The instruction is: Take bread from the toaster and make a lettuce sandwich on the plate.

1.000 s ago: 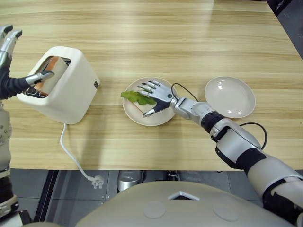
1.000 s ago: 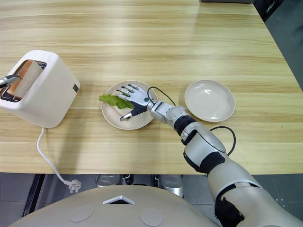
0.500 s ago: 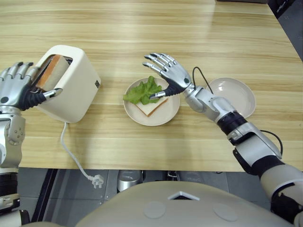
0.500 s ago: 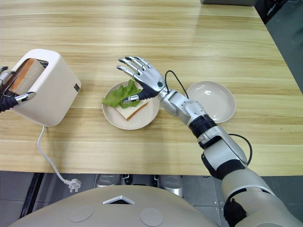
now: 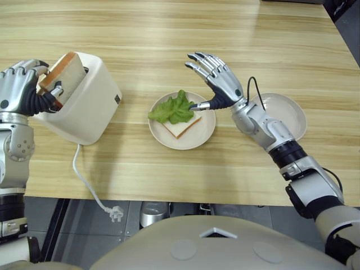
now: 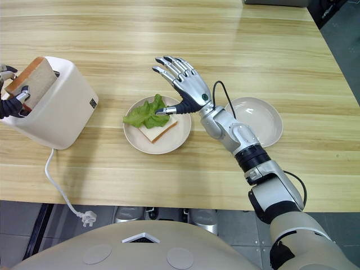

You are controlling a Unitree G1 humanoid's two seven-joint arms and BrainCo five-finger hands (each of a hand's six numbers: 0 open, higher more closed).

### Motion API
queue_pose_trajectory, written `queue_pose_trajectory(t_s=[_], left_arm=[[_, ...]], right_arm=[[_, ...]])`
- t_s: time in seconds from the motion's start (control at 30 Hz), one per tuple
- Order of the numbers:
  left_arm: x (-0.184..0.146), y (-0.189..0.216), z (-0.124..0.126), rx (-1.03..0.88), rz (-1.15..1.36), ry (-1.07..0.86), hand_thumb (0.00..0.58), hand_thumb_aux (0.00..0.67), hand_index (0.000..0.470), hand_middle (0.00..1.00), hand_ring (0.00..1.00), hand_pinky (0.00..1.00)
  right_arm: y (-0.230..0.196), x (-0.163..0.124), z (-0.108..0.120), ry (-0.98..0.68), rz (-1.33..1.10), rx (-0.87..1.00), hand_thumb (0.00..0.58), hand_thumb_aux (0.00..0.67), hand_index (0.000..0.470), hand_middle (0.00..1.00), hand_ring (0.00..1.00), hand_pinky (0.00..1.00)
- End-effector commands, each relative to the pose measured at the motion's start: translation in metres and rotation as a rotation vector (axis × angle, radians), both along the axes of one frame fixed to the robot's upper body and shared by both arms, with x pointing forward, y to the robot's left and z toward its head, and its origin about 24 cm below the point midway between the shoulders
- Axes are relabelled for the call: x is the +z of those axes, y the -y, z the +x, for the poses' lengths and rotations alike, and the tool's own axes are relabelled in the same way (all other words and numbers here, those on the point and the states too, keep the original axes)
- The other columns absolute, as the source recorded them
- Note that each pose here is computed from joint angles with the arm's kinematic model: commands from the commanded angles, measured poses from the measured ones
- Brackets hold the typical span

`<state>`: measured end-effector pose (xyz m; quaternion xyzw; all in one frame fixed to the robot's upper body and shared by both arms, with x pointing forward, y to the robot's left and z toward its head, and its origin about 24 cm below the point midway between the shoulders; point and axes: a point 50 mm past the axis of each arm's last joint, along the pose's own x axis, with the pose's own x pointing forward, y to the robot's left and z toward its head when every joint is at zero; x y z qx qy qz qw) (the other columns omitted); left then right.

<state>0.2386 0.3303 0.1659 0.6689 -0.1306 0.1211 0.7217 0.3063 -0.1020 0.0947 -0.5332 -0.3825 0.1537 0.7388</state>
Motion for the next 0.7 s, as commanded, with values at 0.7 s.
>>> queue_pose_trajectory(t_s=[0.7], left_arm=[[-0.093,0.160,0.055,-0.569,-1.111,-0.263,0.580,0.670,0.460,1.00,1.00,1.00]], right_arm=[[0.049,-0.014,0.003,-0.027,0.039,-0.203,0.000,0.000,0.000,0.00,0.00,0.00]])
